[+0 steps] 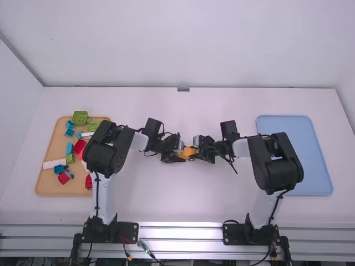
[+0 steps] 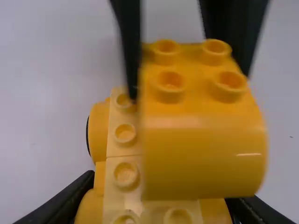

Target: Assemble lego blocks to make yellow taxi

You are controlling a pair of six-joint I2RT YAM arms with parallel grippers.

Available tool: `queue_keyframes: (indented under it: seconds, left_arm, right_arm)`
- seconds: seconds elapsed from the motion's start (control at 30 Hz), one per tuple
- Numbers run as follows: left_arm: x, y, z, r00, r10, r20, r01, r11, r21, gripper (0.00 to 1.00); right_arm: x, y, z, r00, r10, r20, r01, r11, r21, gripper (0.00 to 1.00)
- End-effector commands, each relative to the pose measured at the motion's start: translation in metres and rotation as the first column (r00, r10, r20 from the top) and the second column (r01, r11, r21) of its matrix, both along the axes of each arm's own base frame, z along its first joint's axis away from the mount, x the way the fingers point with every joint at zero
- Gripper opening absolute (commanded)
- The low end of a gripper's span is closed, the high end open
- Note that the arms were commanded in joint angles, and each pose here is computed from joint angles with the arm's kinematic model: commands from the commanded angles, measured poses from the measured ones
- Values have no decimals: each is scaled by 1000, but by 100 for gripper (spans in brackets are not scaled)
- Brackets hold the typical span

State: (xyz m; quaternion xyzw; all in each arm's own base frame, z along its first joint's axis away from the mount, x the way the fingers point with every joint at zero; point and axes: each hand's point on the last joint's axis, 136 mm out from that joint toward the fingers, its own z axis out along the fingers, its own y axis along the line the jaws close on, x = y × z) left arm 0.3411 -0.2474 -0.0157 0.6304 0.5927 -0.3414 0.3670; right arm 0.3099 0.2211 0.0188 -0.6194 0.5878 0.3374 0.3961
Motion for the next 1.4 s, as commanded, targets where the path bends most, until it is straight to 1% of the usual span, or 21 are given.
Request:
queue_keyframes:
  seconds: [0.0, 0.07, 0.13, 0.23, 0.3, 0.37, 0.43, 0.53, 0.67, 0.83, 0.93, 1.0, 1.13, 1.17, 1.23, 1.3, 1.37]
  left_arm:
    - [-6, 5, -11, 1000, -19, -1, 19, 1000, 24, 21]
    - [-7, 7, -14, 1000, -11, -13, 12, 999, 45, 20]
    - [-6, 8, -15, 1000, -9, -12, 9, 999, 51, 19]
    - [-6, 7, -14, 1000, -10, -7, 11, 999, 46, 19]
    - [-5, 7, -14, 1000, -11, -5, 11, 999, 45, 19]
    - [-5, 7, -14, 1000, -10, -2, 10, 999, 45, 19]
    - [-5, 7, -14, 1000, -9, -2, 9, 999, 47, 19]
    - [-4, 7, -14, 1000, -9, -1, 9, 999, 47, 19]
    - [-2, 7, -13, 1000, -6, 9, 6, 999, 43, 18]
    - [-1, 7, -13, 1000, -6, 13, 5, 999, 42, 18]
    - [-2, 6, -13, 1000, -9, 12, 8, 999, 42, 17]
    - [-2, 6, -12, 1000, -9, 12, 8, 999, 39, 17]
    - [-3, 5, -13, 1000, -13, 13, 12, 999, 42, 16]
    - [-3, 5, -13, 1000, -13, 13, 12, 999, 42, 16]
    - [-3, 5, -13, 1000, -13, 14, 12, 999, 42, 16]
    - [-3, 5, -13, 1000, -13, 16, 12, 999, 41, 16]
    - [-3, 5, -12, 1000, -9, 10, 9, 999, 41, 16]
  right_arm:
    - [3, 1, 8, 998, -37, -50, 39, 999, 26, 0]
    - [7, 2, 6, 996, -60, -67, 61, 998, 10, 0]
    - [5, 5, 4, 995, -57, -77, 58, 998, 4, 0]
    - [1, 12, -5, 994, -40, -104, 40, 999, -3, 0]
    - [3, 15, -13, 989, -44, -141, 44, 999, -6, 0]
    - [4, 14, -16, 986, -49, -159, 49, 999, -5, 0]
    - [-3, 15, -18, 981, -33, -191, 31, 999, -12, 0]
    - [-8, 13, -23, 983, -22, -180, 15, 999, -39, 0]
    - [-5, 8, -31, 982, -53, -182, 38, 996, -87, 0]
    - [-3, 8, -27, 984, -56, -168, 42, 995, -87, 0]
    - [1, 4, -29, 986, -83, -144, 63, 989, -136, 0]
    - [-4, 7, -33, 986, -81, -144, 56, 983, -173, 0]
    - [-9, 11, -34, 985, -67, -158, 38, 984, -175, 0]
    - [-9, 10, -33, 985, -68, -159, 40, 984, -174, 0]
    - [0, 9, -29, 986, -80, -146, 54, 983, -173, 0]
    - [5, 7, -24, 985, -86, -151, 60, 984, -168, 0]
    - [6, 4, -22, 981, -95, -171, 65, 982, -175, 0]
